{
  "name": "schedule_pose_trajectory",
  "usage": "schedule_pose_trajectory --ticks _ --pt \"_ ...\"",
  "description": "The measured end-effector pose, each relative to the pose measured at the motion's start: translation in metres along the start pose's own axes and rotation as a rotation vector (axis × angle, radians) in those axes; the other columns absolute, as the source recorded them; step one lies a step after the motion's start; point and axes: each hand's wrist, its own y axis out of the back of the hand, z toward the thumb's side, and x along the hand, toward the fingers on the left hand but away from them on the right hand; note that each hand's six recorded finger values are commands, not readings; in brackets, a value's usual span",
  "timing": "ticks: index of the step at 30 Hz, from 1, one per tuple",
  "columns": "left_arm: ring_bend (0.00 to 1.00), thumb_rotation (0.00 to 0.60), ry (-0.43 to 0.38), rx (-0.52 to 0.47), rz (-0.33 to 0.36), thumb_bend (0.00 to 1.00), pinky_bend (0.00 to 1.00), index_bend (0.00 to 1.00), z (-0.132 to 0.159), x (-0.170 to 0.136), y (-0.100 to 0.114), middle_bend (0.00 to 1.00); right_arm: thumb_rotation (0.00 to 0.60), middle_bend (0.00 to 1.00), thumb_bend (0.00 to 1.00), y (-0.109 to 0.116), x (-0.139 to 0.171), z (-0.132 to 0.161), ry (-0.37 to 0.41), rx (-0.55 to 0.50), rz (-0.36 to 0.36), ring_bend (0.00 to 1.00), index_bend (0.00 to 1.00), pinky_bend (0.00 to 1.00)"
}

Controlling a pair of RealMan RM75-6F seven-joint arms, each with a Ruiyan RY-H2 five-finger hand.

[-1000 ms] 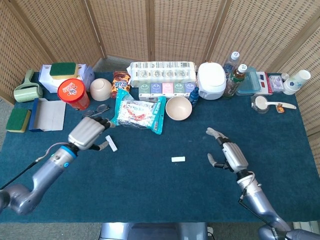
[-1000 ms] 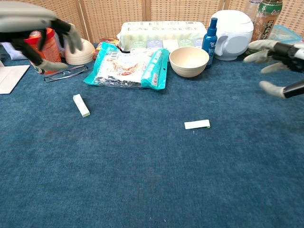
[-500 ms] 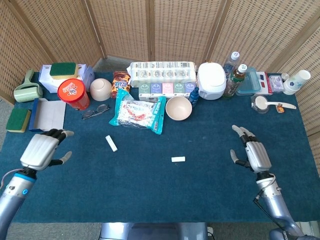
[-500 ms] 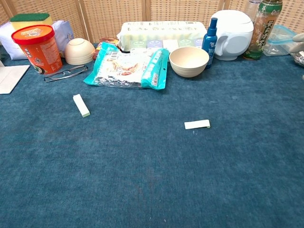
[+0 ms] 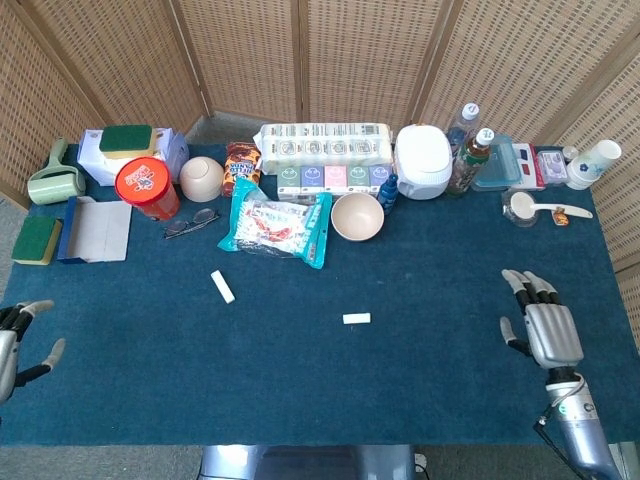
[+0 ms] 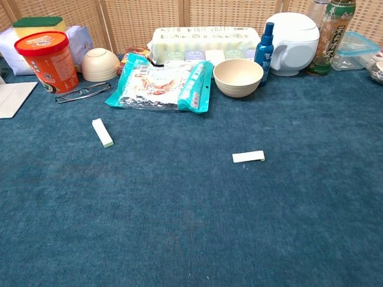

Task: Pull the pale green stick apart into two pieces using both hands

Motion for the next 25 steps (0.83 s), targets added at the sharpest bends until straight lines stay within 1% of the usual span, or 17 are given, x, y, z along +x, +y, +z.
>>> schedule_pose_trajectory --ticks 3,6,12,16,21,25 --pt "0.31 0.470 0.037 -0.024 -0.010 0.30 0.48 0.28 -0.010 -0.014 -0.008 0.33 0.600 0.18 0.48 0.005 0.009 -0.007 -0.039 0.021 -0.016 0.09 0.10 0.14" --pt "0.31 0.470 0.060 -0.037 -0.014 0.30 0.48 0.28 -0.015 -0.021 -0.011 0.33 0.600 0.18 0.48 0.009 0.017 -0.010 -0.066 0.028 -0.036 0.08 0.10 0.14" --pt "0.31 0.470 0.074 -0.061 -0.006 0.30 0.48 0.28 -0.019 -0.026 -0.012 0.33 0.600 0.18 0.49 0.018 0.034 -0.014 -0.119 0.026 -0.073 0.08 0.10 0.14" --pt "0.31 0.471 0.061 -0.068 -0.008 0.30 0.48 0.28 -0.016 -0.025 -0.012 0.33 0.600 0.18 0.48 0.021 0.041 -0.019 -0.146 0.022 -0.090 0.08 0.10 0.14" --pt "0.31 0.470 0.024 -0.074 0.000 0.30 0.48 0.28 -0.006 -0.021 -0.010 0.33 0.600 0.18 0.48 0.023 0.045 -0.022 -0.155 0.013 -0.102 0.08 0.10 0.14" --pt "0.31 0.469 0.022 -0.070 0.008 0.30 0.48 0.28 -0.004 -0.018 -0.006 0.33 0.600 0.18 0.48 0.023 0.048 -0.025 -0.165 0.008 -0.103 0.08 0.10 0.14"
